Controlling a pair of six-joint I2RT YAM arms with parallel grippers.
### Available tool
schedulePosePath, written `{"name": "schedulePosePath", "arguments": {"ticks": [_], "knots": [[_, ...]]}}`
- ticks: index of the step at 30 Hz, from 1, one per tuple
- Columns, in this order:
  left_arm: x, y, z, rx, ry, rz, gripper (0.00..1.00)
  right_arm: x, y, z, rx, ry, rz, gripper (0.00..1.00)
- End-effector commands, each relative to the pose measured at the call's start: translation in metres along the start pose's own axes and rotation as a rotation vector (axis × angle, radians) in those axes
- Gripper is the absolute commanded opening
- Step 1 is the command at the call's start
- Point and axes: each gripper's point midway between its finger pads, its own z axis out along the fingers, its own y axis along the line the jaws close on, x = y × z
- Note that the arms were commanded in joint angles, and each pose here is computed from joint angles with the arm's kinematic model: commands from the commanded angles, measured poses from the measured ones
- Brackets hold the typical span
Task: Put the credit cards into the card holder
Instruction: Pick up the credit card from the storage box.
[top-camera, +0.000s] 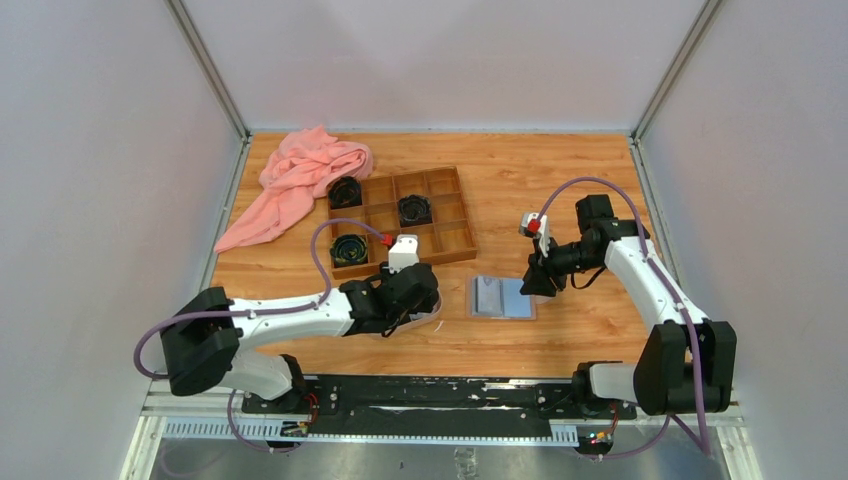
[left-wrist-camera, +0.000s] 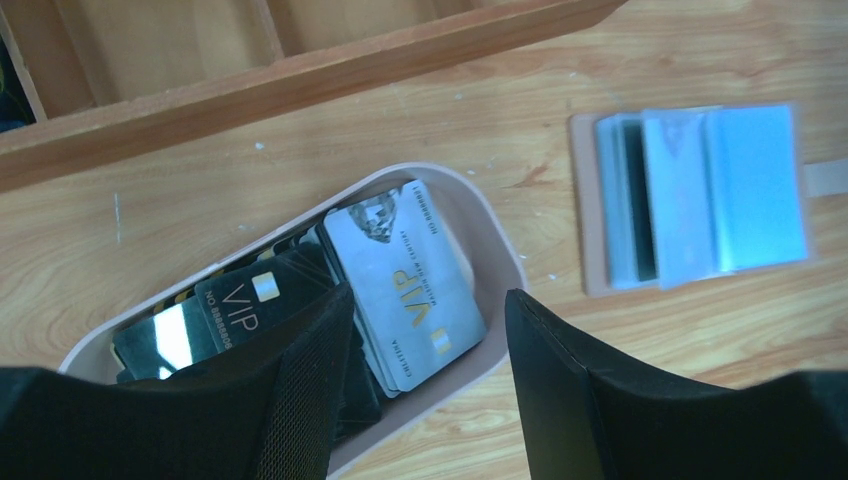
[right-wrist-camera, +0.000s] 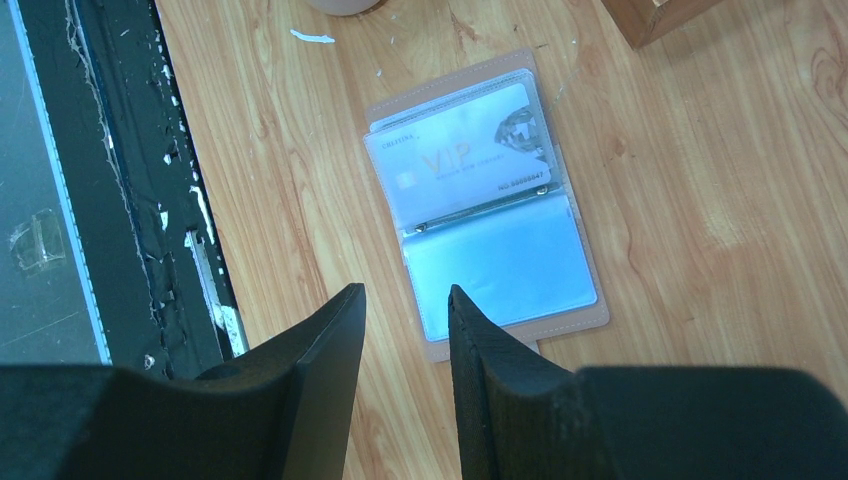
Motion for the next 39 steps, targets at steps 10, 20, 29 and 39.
{"name": "schedulePosePath", "arguments": {"ticks": [10,20,29,39], "knots": [[0.007,0.011,0.019,-0.099,-0.012,-0.056,0.61,-0.003,0.002,0.0,-0.005,0.008,-0.009,0.4],[0.016,0.014,0.03,-0.152,0.015,-0.097,0.58,-0.008,0.006,-0.002,-0.002,-0.011,-0.025,0.4],[0.029,0.016,0.044,-0.188,0.054,-0.089,0.38,-0.013,0.01,-0.006,0.006,-0.028,-0.05,0.4],[0.03,0.014,0.044,-0.184,0.064,-0.074,0.1,-0.013,0.011,-0.008,0.014,-0.031,-0.053,0.4]]}}
